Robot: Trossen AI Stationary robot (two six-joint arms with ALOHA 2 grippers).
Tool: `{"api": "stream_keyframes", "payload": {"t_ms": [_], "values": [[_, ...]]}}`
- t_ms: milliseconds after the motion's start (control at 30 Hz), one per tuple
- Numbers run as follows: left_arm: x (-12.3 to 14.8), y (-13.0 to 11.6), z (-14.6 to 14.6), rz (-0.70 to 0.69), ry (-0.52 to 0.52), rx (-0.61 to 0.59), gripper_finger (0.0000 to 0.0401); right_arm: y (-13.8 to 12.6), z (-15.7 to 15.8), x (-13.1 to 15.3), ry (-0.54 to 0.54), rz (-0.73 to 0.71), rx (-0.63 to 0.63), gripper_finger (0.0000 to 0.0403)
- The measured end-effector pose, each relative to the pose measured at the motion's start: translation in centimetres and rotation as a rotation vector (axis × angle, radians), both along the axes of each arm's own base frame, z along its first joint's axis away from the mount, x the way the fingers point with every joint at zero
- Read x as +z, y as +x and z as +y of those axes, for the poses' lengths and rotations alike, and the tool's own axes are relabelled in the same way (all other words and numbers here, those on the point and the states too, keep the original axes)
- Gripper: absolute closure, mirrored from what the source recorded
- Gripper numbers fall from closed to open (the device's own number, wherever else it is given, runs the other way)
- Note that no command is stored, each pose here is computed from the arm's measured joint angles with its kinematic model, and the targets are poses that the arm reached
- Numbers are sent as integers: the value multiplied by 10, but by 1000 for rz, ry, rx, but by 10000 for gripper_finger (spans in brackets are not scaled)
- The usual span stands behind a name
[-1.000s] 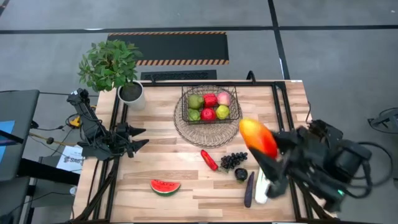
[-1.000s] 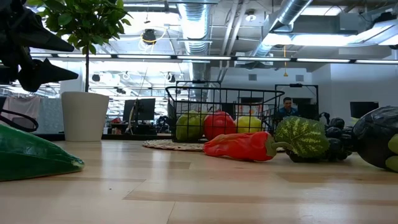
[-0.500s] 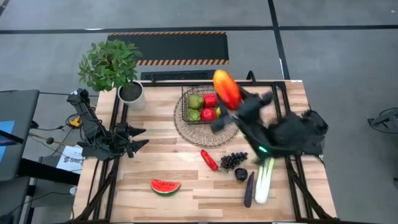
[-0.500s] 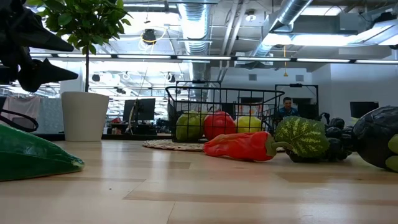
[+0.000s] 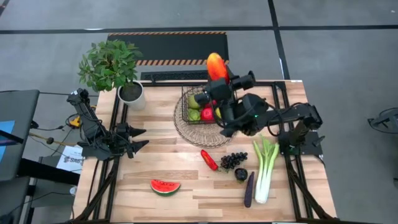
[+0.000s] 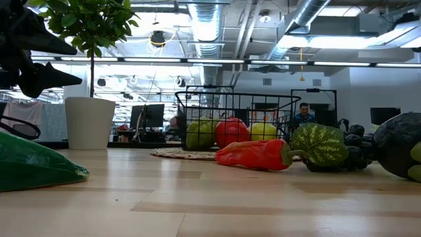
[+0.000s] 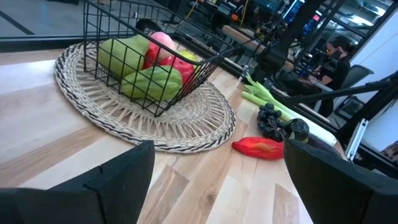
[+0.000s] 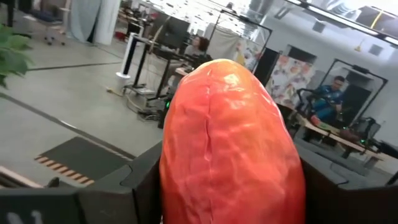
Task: Build produce basket
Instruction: Put the orange mango into the black wire basket
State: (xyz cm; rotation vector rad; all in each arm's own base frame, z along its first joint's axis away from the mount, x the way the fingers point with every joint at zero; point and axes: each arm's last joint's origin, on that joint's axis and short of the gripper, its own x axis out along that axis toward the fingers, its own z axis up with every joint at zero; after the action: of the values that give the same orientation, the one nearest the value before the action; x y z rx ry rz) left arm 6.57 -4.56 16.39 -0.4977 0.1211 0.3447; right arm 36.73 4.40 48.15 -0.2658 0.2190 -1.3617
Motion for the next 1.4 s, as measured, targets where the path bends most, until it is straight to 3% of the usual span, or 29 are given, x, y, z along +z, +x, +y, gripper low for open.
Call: {"api": "stream_keyframes", "payload": {"t_ms": [167, 400, 600, 733, 900, 1067, 1167, 1300, 1400], "values": [[0, 0, 0, 4, 11, -2, 60, 3, 0, -7, -7, 31, -1, 132], [0, 0, 0, 9, 22, -7, 60, 11, -4, -49, -25, 128, -15, 132], [0, 0, 0, 14, 13, -18, 60, -24, 1, -66, -18, 85, 17, 132], [0, 0, 0, 14, 14, -18, 60, -70, 4, -87, 30, -132, 61, 132], [0, 0, 0, 14, 14, -18, 60, -132, 1, -119, 139, -540, 143, 132], [0, 0, 0, 14, 14, -18, 60, -175, -8, -154, 321, -835, 518, 132], [0, 0, 0, 14, 13, -17, 60, -190, -20, -176, 467, -881, 606, 132], [0, 0, 0, 11, 16, -11, 60, -199, -37, -206, 647, -841, 550, 132], [0, 0, 0, 7, 19, -4, 60, -196, -47, -216, 709, -747, 565, 132]]}}
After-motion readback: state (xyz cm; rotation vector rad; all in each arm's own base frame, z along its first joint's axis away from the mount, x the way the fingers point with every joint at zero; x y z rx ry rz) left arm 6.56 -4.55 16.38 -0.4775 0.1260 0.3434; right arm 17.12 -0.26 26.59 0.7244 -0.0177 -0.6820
